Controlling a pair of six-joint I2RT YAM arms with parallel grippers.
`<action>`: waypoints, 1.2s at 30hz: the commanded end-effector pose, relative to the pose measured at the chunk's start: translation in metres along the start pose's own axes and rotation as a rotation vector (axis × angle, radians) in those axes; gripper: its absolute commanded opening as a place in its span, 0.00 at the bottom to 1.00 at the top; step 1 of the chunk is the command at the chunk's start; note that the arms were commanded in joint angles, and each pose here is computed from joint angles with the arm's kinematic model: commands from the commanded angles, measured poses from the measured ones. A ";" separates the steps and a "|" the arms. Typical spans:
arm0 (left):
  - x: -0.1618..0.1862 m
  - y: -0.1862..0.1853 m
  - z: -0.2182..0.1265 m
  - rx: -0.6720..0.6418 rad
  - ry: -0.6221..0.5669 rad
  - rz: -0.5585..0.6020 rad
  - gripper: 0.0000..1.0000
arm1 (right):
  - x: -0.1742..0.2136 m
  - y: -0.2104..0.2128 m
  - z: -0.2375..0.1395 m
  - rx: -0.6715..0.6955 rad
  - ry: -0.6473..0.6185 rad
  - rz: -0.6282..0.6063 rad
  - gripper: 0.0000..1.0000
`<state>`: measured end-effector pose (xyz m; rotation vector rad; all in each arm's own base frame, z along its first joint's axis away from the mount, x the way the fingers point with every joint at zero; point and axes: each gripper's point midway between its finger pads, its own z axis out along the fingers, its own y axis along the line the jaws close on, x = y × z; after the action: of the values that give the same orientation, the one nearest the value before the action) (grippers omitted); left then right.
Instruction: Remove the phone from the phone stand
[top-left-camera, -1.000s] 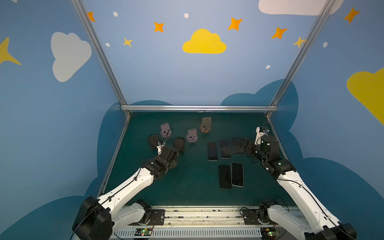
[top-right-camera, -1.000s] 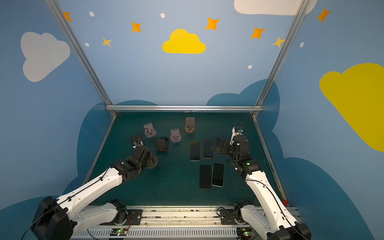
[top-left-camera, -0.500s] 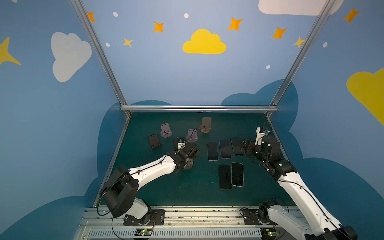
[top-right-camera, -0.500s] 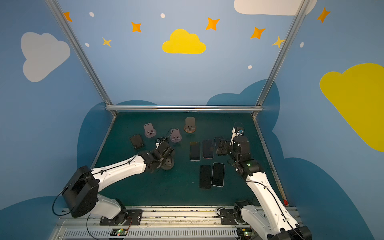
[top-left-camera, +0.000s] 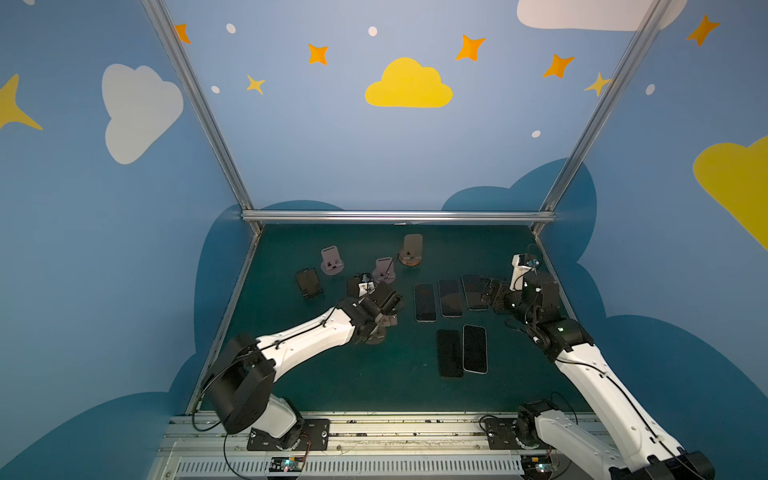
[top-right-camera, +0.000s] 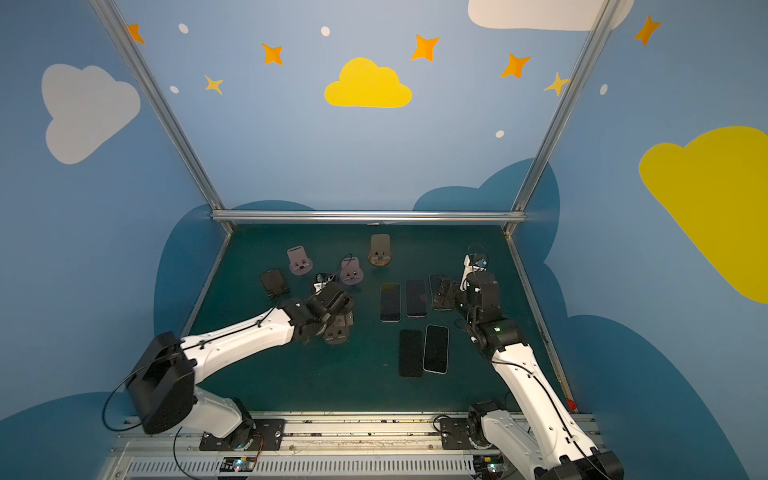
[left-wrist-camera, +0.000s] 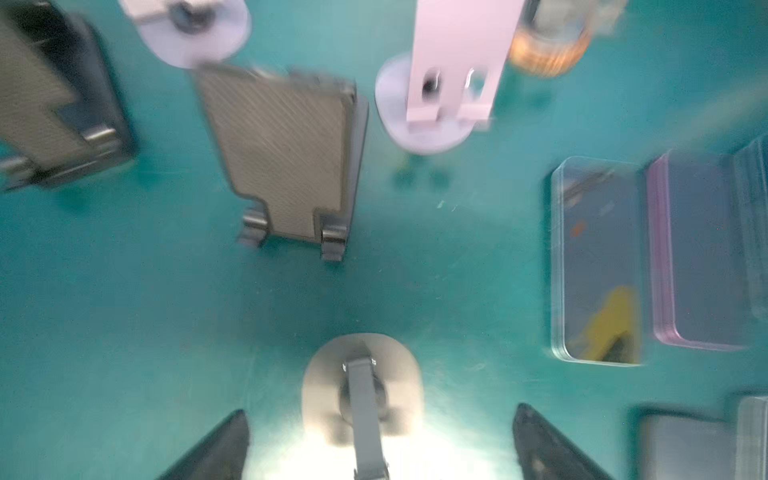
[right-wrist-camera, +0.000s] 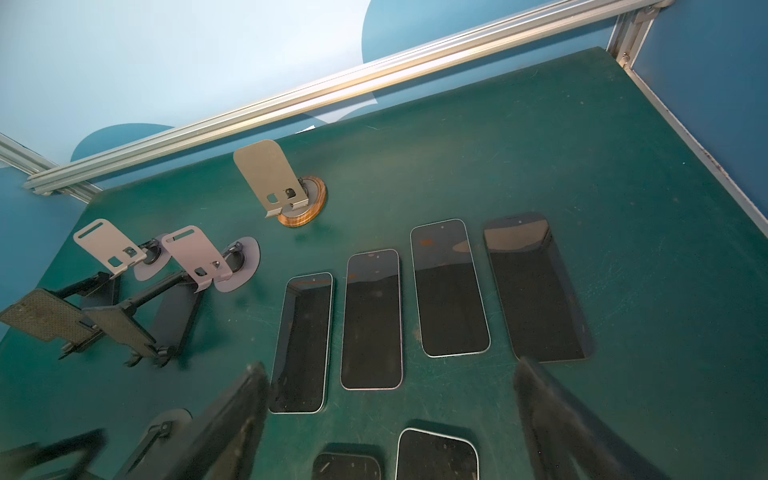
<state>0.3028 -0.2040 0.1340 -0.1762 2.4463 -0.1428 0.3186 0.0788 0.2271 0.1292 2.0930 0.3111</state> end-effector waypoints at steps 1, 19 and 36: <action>-0.038 0.012 -0.049 0.024 -0.141 -0.002 1.00 | 0.002 0.000 -0.001 -0.002 0.006 -0.007 0.92; -0.096 0.203 -0.058 -0.202 -0.719 -0.144 1.00 | 0.020 -0.036 0.036 0.141 -0.125 -0.007 0.94; -0.080 0.242 0.057 -0.163 -0.493 -0.111 1.00 | 0.072 -0.056 0.104 0.068 0.108 -0.393 0.95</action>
<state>0.3610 0.0520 0.0880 -0.3941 2.0247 0.1702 0.3640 0.0548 0.1127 -0.2038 2.2017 0.0026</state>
